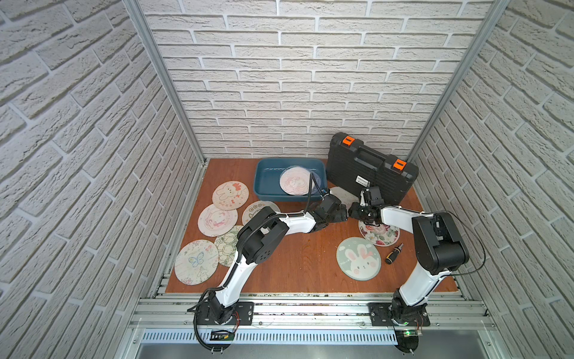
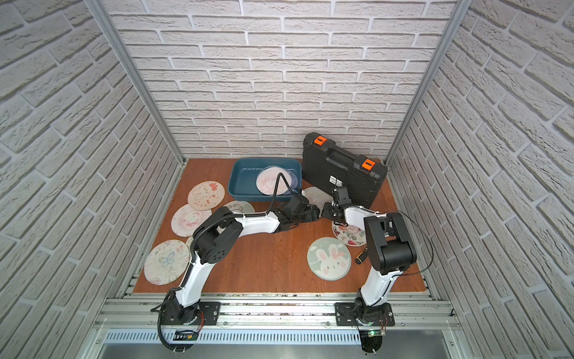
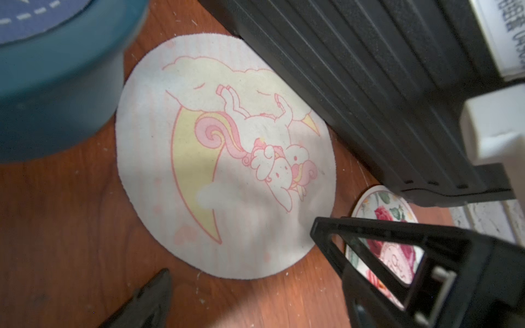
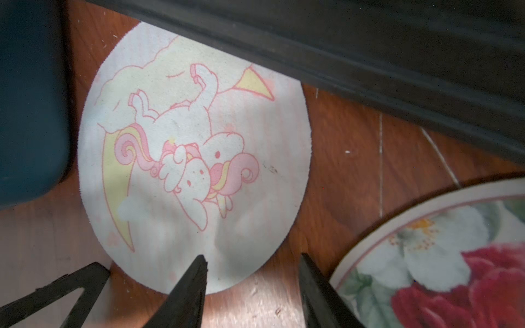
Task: Put the coasters into the storage box
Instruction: Pick up the coaster from the center of the board.
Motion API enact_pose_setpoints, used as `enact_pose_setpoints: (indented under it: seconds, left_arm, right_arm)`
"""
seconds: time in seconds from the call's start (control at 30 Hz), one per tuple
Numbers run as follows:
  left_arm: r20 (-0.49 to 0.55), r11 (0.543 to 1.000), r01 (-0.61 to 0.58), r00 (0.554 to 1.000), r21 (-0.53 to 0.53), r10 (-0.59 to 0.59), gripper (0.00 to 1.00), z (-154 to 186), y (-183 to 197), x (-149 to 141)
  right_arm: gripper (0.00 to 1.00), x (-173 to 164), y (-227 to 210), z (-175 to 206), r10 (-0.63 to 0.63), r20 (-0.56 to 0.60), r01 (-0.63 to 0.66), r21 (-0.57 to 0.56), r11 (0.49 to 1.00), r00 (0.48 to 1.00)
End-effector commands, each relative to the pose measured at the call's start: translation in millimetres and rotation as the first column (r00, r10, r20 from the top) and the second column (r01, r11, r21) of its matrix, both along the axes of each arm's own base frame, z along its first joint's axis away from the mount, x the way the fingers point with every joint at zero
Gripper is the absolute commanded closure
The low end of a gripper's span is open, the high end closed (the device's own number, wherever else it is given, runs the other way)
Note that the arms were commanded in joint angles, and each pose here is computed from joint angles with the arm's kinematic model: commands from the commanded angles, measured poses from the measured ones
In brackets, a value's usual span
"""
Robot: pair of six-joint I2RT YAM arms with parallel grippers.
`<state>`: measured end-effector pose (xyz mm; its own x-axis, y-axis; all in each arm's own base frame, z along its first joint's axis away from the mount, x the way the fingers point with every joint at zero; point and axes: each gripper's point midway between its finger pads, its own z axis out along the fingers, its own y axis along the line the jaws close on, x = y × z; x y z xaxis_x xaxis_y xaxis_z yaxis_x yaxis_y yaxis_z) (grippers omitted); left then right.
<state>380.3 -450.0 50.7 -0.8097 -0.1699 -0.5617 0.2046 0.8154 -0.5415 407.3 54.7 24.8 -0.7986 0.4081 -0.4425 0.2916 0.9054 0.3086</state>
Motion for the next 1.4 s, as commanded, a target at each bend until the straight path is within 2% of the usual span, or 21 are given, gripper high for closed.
enact_pose_setpoints:
  seconds: [0.0, 0.27, 0.67, 1.13, 1.37]
  left_arm:
    - [-0.094, 1.000, -0.028, 0.995, -0.007, 0.027, 0.08, -25, 13, -6]
    - [-0.047, 0.995, -0.064, 0.997, -0.071, 0.060, 0.14, -35, 8, 14]
    - [0.102, 0.995, -0.088, 0.990, -0.055, 0.093, 0.26, -28, 4, 34]
    - [0.177, 0.998, -0.060, 0.982, -0.023, 0.063, 0.53, -11, -11, 52]
    - [0.206, 0.999, -0.050, 0.977, -0.007, 0.050, 0.77, -3, -15, 58]
  right_arm:
    - [0.47, -6, -7, -4, -0.012, -0.029, 0.011, -0.029, 1.000, 1.000]
    - [0.47, -6, -8, -3, -0.012, -0.029, 0.011, -0.038, 0.999, 1.000]
    - [0.47, -5, -8, -5, -0.009, -0.034, 0.007, -0.042, 0.999, 0.999]
    - [0.48, -8, -9, 0, -0.003, -0.029, 0.002, -0.052, 0.999, 1.000]
    - [0.48, -10, -11, 8, -0.001, -0.015, 0.000, -0.066, 0.998, 1.000]
